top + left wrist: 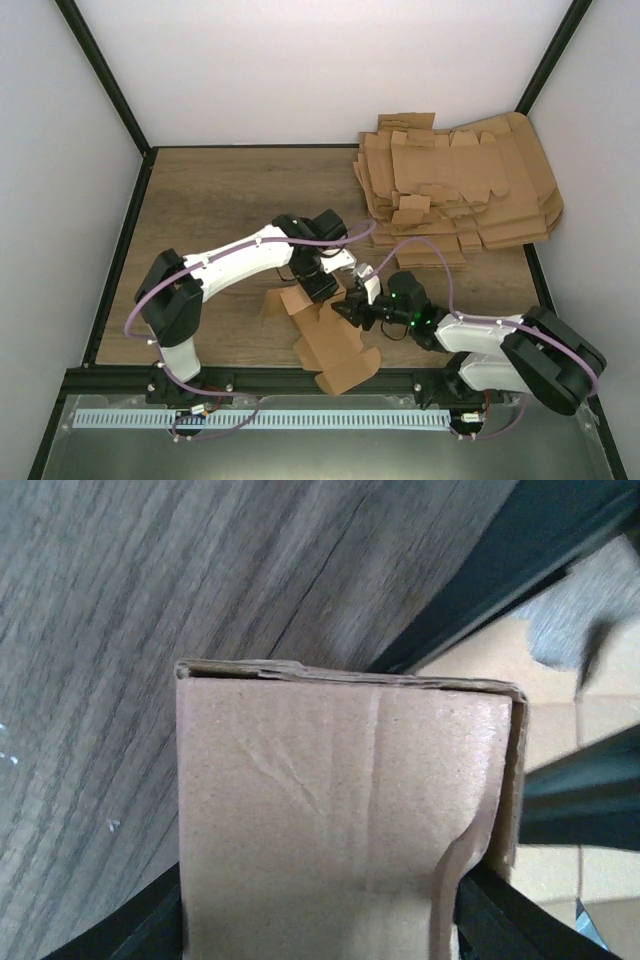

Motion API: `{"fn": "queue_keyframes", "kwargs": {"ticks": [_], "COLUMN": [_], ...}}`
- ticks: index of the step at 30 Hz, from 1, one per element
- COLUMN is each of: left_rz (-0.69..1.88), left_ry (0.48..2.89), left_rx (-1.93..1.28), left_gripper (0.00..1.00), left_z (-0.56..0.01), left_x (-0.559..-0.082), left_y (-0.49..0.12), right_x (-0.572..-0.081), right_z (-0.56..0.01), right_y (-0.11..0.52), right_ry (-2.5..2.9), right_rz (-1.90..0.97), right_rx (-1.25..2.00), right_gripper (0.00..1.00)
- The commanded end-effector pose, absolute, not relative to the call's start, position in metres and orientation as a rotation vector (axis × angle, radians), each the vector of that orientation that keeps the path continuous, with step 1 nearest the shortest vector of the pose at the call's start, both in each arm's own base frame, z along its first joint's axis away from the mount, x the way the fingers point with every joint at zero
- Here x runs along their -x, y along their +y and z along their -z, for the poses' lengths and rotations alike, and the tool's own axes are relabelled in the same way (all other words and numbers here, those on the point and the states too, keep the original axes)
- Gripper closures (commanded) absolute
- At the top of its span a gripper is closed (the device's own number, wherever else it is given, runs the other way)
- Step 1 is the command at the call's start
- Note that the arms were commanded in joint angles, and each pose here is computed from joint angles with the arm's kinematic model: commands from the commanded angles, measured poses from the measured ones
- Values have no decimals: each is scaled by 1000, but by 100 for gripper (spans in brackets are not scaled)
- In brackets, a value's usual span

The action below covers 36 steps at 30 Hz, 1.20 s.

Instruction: Fold the paper box

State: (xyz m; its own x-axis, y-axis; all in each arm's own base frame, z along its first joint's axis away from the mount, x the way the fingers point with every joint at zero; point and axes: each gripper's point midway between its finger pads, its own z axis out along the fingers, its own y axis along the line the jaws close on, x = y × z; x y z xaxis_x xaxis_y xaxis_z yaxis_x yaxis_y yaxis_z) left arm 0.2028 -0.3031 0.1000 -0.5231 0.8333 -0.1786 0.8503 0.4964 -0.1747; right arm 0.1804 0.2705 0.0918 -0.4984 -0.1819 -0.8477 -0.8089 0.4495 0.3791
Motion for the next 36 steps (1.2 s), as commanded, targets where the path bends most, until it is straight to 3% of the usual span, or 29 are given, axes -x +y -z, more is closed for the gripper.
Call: {"fn": "queue_keyframes", "kwargs": {"ticks": [1, 8, 18, 21, 29, 36], "left_rz": [583, 679, 594, 592, 633, 632], "left_ry": [2573, 2589, 2665, 2670, 2644, 2651], "left_rx": [-1475, -1463, -1448, -1452, -1468, -1453], "left_gripper": [44, 44, 44, 40, 29, 28], "left_z": [-121, -123, -106, -103, -110, -107], "left_x": [-204, -199, -200, -198, -194, -194], "left_y": [-338, -342, -329, -327, -329, -328], "right_x": [-202, -213, -217, -218, -223, -226], "right_z": [-93, -97, -97, -96, -91, -92], "right_y": [276, 271, 269, 267, 268, 266], "right_ry": [1942, 1946, 1941, 1947, 1977, 1978], "right_rz": [-942, -911, -899, -886, -861, -852], "right_rx": [765, 668, 639, 627, 611, 586], "right_gripper": [55, 65, 63, 64, 76, 80]}}
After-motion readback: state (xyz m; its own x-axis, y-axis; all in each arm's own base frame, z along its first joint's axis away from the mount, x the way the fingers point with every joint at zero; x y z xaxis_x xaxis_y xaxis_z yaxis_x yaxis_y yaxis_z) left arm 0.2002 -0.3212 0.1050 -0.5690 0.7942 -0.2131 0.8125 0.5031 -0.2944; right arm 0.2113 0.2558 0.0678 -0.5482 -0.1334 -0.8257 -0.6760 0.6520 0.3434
